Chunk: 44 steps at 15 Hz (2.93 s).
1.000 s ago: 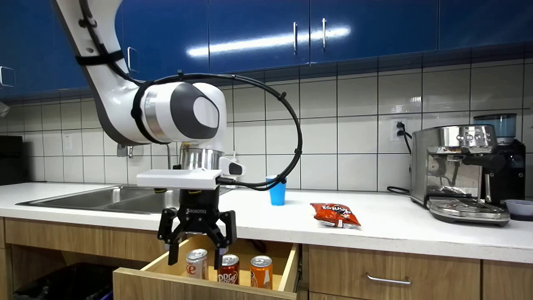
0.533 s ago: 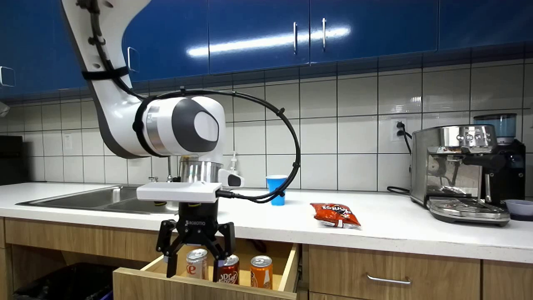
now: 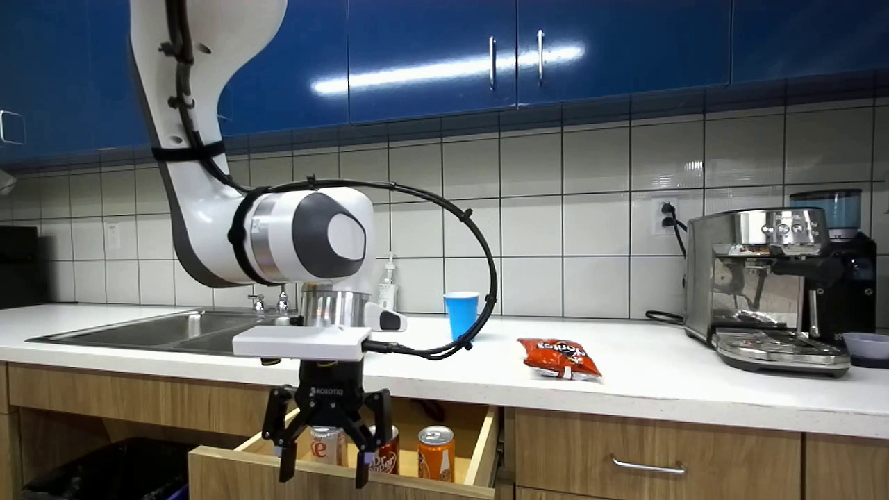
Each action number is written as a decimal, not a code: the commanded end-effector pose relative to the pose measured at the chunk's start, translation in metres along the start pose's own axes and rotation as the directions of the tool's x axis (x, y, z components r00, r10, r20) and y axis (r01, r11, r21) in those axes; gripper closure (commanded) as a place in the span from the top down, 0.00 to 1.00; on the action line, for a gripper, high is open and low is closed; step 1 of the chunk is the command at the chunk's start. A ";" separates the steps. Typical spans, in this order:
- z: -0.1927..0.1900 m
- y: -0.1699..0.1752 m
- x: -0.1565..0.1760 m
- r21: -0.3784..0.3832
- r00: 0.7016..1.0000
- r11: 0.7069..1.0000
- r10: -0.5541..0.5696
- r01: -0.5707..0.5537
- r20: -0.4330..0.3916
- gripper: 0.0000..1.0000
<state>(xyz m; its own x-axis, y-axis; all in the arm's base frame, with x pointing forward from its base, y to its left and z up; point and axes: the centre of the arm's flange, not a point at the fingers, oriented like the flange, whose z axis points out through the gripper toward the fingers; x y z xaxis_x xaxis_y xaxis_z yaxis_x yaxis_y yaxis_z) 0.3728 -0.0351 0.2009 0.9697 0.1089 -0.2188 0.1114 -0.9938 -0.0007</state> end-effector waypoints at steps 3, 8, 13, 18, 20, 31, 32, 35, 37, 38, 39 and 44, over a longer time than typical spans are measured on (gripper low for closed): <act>0.013 -0.004 0.019 0.006 1.000 1.000 0.002 -0.002 0.002 1.00; 0.021 -0.007 0.023 0.002 1.000 1.000 -0.005 0.005 0.005 1.00; 0.024 -0.008 0.026 -0.001 0.999 1.000 -0.013 0.013 -0.041 1.00; 0.026 -0.007 0.028 0.001 0.997 1.000 -0.010 0.010 -0.075 1.00; 0.026 -0.006 0.030 0.007 0.996 1.000 -0.006 0.006 -0.090 1.00; 0.023 0.003 0.047 0.000 0.992 1.000 -0.002 0.002 -0.129 1.00; 0.022 0.004 0.049 -0.001 0.991 1.000 -0.003 0.003 -0.131 1.00; 0.019 0.006 0.056 -0.001 0.990 1.000 -0.006 0.006 -0.137 1.00; 0.018 0.007 0.060 -0.002 0.990 1.000 -0.009 0.008 -0.141 1.00; 0.017 0.008 0.062 -0.004 0.990 1.000 -0.010 0.010 -0.144 1.00; 0.015 0.009 0.064 -0.005 0.989 1.000 -0.011 0.010 -0.146 1.00; 0.011 0.017 0.075 -0.007 0.987 1.000 -0.007 0.006 -0.160 1.00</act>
<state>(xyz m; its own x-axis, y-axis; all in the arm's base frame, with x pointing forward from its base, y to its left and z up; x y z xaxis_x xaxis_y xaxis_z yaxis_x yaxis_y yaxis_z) 0.4262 -0.0341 0.1716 0.9911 0.1010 -0.0861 0.1024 -0.9947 0.0120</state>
